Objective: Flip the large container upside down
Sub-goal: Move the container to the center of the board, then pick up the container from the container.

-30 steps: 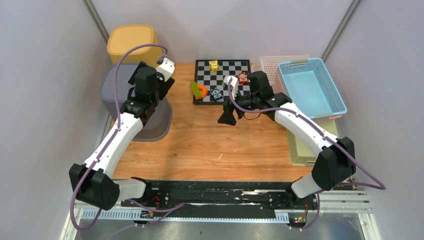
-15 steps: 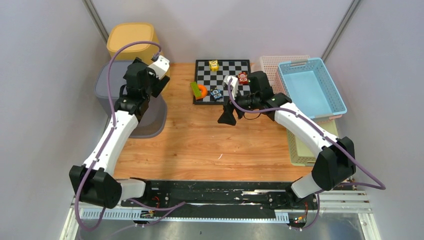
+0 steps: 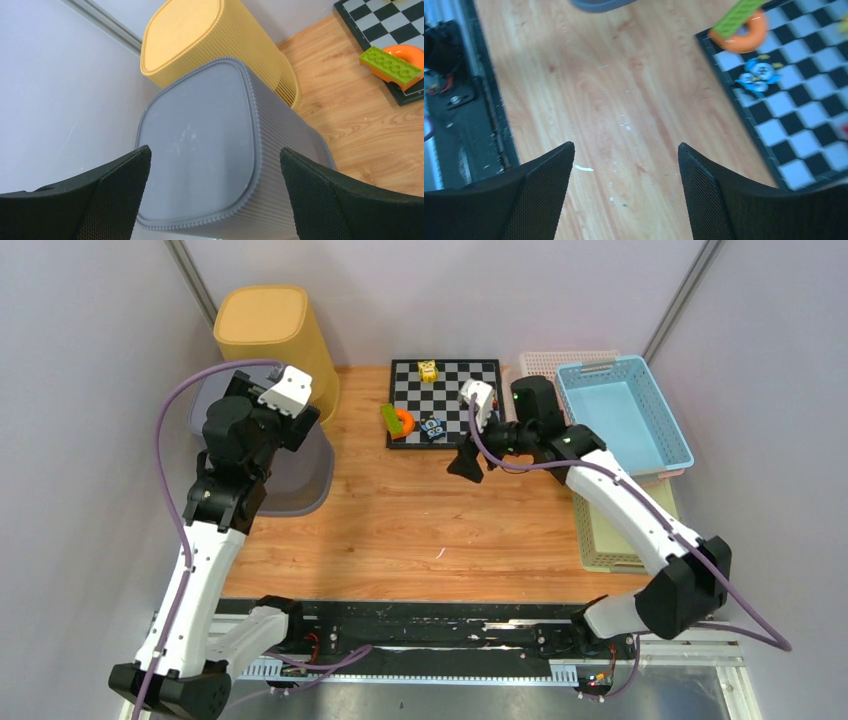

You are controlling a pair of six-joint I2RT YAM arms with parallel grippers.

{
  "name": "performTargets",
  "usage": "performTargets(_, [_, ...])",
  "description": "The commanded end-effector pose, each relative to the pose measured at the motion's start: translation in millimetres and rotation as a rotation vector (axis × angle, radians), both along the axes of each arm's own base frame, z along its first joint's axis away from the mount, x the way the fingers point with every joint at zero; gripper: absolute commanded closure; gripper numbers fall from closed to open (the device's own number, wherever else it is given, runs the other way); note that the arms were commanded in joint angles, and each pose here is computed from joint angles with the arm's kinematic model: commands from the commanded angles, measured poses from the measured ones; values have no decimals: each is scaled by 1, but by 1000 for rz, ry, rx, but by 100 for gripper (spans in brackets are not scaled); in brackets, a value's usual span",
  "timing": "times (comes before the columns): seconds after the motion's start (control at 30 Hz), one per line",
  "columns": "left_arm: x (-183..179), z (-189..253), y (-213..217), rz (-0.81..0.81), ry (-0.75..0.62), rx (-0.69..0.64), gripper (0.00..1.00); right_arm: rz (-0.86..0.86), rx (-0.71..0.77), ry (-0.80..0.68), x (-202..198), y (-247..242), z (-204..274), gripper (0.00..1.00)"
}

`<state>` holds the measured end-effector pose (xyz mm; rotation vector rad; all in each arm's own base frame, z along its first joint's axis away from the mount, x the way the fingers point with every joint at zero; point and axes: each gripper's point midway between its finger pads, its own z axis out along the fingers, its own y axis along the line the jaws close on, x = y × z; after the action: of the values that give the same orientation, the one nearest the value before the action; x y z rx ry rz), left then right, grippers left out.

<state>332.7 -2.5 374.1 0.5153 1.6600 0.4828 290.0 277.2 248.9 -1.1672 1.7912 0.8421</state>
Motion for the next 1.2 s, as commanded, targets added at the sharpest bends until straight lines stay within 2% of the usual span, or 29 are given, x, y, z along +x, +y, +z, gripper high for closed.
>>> performTargets(0.0, [-12, -17, 4, 16, 36, 4, 0, -201, -84, -198, 22, -47, 55, 21])
performTargets(0.13, [-8, -27, 11, 53, 52, 36, 0, -396, -220, -273, 35, -98, 71, 18])
performTargets(0.3, [-3, -33, 22, 119, 62, 73, 0, -548, -316, -248, 38, -156, 72, 17])
performTargets(0.67, [-10, -22, 41, 214, 58, 126, 0, -652, -338, -218, 34, -207, 66, 15])
performTargets(0.87, [-14, -17, 46, 237, 52, 140, 0, -710, -380, -148, 43, -232, 51, 14])
performTargets(0.97, [-15, -13, 30, 146, 42, 94, 0, -734, -390, -94, 54, -243, 36, 15])
performTargets(1.17, [-37, 0, -37, -228, 19, -78, 0, -750, -354, -5, 82, -246, 11, 21])
